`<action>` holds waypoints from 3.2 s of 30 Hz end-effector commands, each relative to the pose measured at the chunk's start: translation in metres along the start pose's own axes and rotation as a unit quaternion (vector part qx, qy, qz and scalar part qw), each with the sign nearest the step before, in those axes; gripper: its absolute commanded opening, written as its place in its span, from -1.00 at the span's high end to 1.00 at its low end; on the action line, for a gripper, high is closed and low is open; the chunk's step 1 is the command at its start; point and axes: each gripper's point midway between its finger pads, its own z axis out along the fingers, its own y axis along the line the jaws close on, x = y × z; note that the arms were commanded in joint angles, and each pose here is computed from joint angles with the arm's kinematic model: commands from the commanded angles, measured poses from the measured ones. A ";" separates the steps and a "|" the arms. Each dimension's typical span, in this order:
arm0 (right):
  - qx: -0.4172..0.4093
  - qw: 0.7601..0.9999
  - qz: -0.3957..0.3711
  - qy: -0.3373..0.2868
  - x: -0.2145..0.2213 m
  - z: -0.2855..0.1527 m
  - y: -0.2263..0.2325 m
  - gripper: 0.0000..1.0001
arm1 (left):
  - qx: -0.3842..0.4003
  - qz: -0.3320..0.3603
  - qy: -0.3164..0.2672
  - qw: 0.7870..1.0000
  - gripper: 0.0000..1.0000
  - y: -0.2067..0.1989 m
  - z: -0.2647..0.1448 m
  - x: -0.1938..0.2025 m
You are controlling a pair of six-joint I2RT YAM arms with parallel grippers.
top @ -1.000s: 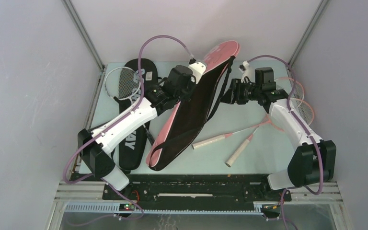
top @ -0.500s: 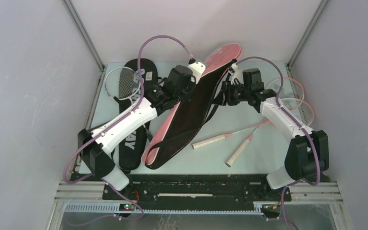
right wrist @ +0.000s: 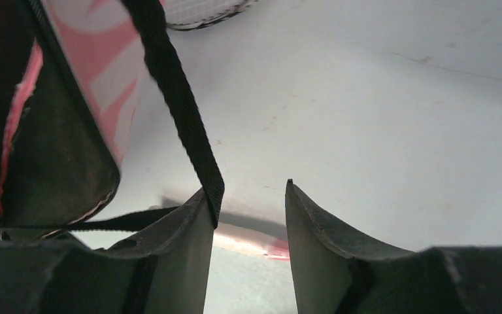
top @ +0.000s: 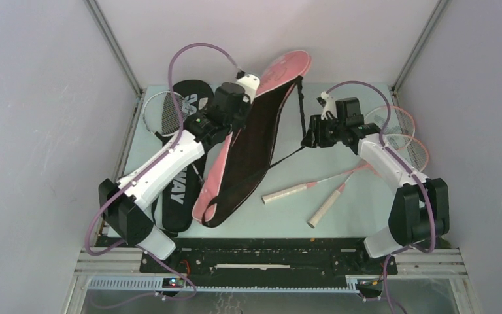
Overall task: Pack up the badminton gear
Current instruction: Adjust the racket bag.
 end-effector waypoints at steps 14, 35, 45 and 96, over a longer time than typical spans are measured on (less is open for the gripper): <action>0.055 0.990 -0.127 -0.016 -0.003 -0.028 -0.026 -0.15 | -0.103 -0.053 -0.069 0.991 0.99 0.082 -0.019 -0.027; -0.071 0.984 -0.156 0.042 0.009 0.006 0.050 -0.80 | 0.033 -0.106 -0.037 0.993 0.99 0.008 -0.001 -0.006; -0.118 0.979 -0.169 -0.006 -0.014 -0.030 0.086 -0.81 | 0.054 -0.127 -0.013 0.990 0.99 -0.015 0.012 0.000; -0.433 0.791 -0.399 0.165 0.187 -0.004 0.269 0.07 | 0.089 -0.223 -0.019 0.971 0.99 0.010 -0.004 -0.027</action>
